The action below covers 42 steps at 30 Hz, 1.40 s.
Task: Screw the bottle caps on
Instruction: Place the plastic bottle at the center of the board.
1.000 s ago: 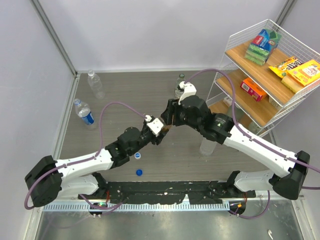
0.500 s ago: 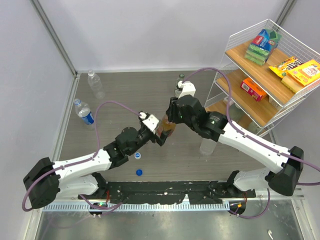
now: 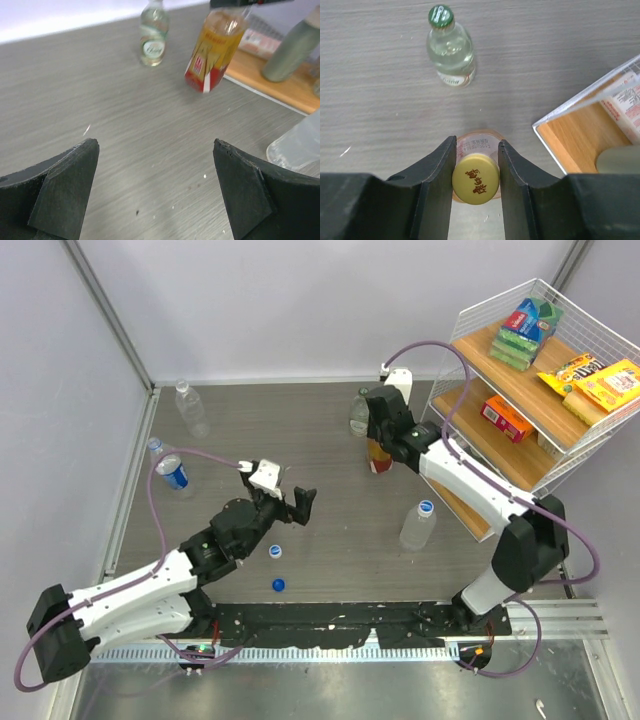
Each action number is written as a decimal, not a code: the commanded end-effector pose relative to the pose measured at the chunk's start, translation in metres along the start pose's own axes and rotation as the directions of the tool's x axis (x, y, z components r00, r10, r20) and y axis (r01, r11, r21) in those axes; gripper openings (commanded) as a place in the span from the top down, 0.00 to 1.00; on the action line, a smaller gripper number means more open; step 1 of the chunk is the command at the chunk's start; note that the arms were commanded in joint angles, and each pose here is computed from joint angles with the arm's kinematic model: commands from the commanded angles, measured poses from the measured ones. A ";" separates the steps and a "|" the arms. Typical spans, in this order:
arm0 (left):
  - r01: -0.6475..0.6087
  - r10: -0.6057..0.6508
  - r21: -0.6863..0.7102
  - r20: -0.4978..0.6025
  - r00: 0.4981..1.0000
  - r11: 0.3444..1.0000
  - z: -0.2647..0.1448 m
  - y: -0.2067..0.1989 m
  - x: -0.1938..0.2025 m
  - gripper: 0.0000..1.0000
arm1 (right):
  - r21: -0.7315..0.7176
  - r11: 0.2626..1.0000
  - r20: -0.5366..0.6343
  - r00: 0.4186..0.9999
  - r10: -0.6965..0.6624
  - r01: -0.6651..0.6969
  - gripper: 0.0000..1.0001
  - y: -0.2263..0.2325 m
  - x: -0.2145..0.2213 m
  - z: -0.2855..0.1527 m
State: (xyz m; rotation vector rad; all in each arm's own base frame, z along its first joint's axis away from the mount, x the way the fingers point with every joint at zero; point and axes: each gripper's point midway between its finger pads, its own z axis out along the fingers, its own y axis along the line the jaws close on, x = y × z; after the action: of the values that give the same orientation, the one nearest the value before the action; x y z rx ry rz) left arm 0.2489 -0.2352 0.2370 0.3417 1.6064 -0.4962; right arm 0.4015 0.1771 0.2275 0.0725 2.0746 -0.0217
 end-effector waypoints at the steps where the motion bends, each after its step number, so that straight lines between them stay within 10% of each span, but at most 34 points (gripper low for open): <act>1: 0.048 -0.061 -0.143 -0.085 0.995 0.989 -0.009 0.026 0.016 0.00 | 0.027 0.999 0.106 0.994 0.040 -0.043 0.91 -0.006 -0.044 0.026; 10: 0.071 -0.081 -0.154 -0.063 0.995 0.986 -0.014 0.031 0.010 0.00 | 0.030 0.998 0.051 0.997 0.052 -0.053 0.85 -0.010 -0.035 0.062; 24: 0.035 -0.059 -0.223 -0.099 0.993 0.974 -0.019 0.045 0.019 0.00 | 0.066 0.995 0.021 0.997 0.068 -0.069 0.45 -0.019 -0.023 0.060; 42: 0.183 -0.220 -0.229 -0.146 0.965 0.956 -0.019 0.047 0.018 0.00 | -0.170 0.985 0.106 0.993 0.053 -0.035 0.15 -0.007 -0.067 -0.011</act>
State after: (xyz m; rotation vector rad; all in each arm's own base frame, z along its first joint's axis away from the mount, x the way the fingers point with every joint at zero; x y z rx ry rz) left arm 0.2469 -0.1905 0.1988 0.1671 1.8377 -0.3803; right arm 0.4437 0.1667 0.2219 0.0236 2.1000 0.0307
